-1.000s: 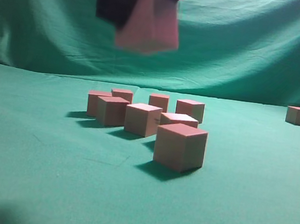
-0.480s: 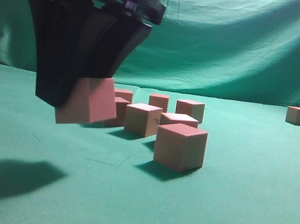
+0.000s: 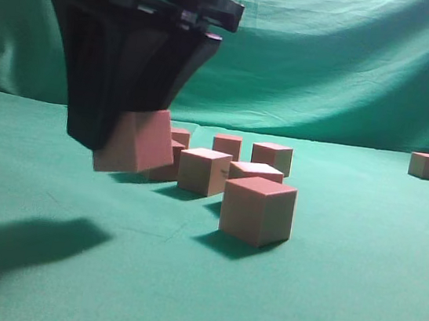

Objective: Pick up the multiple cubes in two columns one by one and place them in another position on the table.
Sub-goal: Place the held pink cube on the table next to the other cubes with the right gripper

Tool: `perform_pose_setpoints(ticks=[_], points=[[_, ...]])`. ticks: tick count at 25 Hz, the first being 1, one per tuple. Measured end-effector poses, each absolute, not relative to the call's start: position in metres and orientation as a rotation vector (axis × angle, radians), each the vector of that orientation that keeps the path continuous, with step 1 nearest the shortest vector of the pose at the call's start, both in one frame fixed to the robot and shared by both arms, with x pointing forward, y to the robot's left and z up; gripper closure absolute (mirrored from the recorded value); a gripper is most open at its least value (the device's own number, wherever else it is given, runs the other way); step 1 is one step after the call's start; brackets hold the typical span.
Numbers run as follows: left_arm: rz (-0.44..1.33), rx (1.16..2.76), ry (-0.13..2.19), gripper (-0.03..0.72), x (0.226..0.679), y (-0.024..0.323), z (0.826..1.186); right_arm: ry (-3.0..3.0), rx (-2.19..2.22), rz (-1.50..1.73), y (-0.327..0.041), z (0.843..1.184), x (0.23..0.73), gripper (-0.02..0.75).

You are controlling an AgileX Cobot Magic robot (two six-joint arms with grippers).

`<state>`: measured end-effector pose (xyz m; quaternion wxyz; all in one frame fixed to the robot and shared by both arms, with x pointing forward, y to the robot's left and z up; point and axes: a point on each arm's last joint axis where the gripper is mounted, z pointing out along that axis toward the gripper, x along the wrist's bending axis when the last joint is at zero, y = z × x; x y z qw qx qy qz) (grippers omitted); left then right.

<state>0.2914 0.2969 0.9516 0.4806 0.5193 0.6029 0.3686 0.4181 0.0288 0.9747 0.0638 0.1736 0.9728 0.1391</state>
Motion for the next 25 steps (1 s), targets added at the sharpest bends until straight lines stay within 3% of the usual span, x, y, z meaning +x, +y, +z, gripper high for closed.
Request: perform_pose_setpoints(ticks=[7,25], points=[[0.899,1.266,1.471,0.688,0.291,0.297,0.952,2.949,0.517,0.399,0.011,0.947,0.408,0.468],[0.899,1.266,1.471,0.688,0.291,0.297,0.952,2.894,0.339,0.474,0.012,0.951,0.411,0.468]])
